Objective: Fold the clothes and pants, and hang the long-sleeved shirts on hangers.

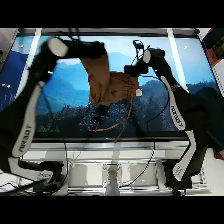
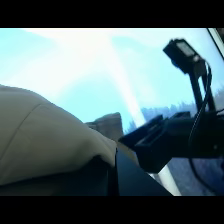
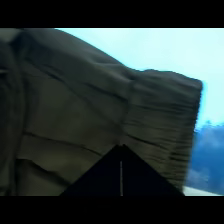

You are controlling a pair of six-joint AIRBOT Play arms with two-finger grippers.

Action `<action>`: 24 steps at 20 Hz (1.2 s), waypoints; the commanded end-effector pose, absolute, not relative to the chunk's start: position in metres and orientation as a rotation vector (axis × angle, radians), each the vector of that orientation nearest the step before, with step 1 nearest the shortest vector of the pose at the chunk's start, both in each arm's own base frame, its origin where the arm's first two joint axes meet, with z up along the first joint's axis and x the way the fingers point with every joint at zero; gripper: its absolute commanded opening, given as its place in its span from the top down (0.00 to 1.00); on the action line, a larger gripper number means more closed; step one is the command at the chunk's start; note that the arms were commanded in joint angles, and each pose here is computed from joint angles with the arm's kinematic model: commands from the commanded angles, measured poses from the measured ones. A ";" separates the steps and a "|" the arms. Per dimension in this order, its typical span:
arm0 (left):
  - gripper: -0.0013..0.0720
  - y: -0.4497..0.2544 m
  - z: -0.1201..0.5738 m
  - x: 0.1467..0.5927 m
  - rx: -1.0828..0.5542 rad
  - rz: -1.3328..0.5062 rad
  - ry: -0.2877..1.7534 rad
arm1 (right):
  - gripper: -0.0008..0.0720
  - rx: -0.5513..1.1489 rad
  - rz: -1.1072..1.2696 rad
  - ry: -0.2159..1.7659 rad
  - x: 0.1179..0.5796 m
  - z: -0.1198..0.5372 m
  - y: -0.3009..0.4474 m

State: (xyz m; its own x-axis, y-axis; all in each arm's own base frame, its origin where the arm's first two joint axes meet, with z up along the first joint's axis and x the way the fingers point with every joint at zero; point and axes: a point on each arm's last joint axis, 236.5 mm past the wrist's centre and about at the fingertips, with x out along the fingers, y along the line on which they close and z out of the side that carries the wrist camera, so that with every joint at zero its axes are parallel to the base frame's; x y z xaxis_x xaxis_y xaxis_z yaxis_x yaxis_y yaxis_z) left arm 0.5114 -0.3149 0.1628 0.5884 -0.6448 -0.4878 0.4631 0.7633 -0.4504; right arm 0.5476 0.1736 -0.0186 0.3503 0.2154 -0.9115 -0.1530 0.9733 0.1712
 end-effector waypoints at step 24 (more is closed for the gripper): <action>0.03 -0.266 0.175 0.502 -0.109 -0.640 0.690 | 0.38 0.093 0.616 1.181 0.520 0.031 0.147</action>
State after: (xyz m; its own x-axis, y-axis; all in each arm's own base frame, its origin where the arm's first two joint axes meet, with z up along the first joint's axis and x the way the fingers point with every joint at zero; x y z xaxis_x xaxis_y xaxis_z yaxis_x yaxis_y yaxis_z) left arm 0.5036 -0.3045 0.1697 0.5911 -0.6201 -0.5158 0.5422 0.7790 -0.3150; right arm 0.5129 0.1191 0.0186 0.2062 0.4007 -0.8927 -0.3383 0.8853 0.3192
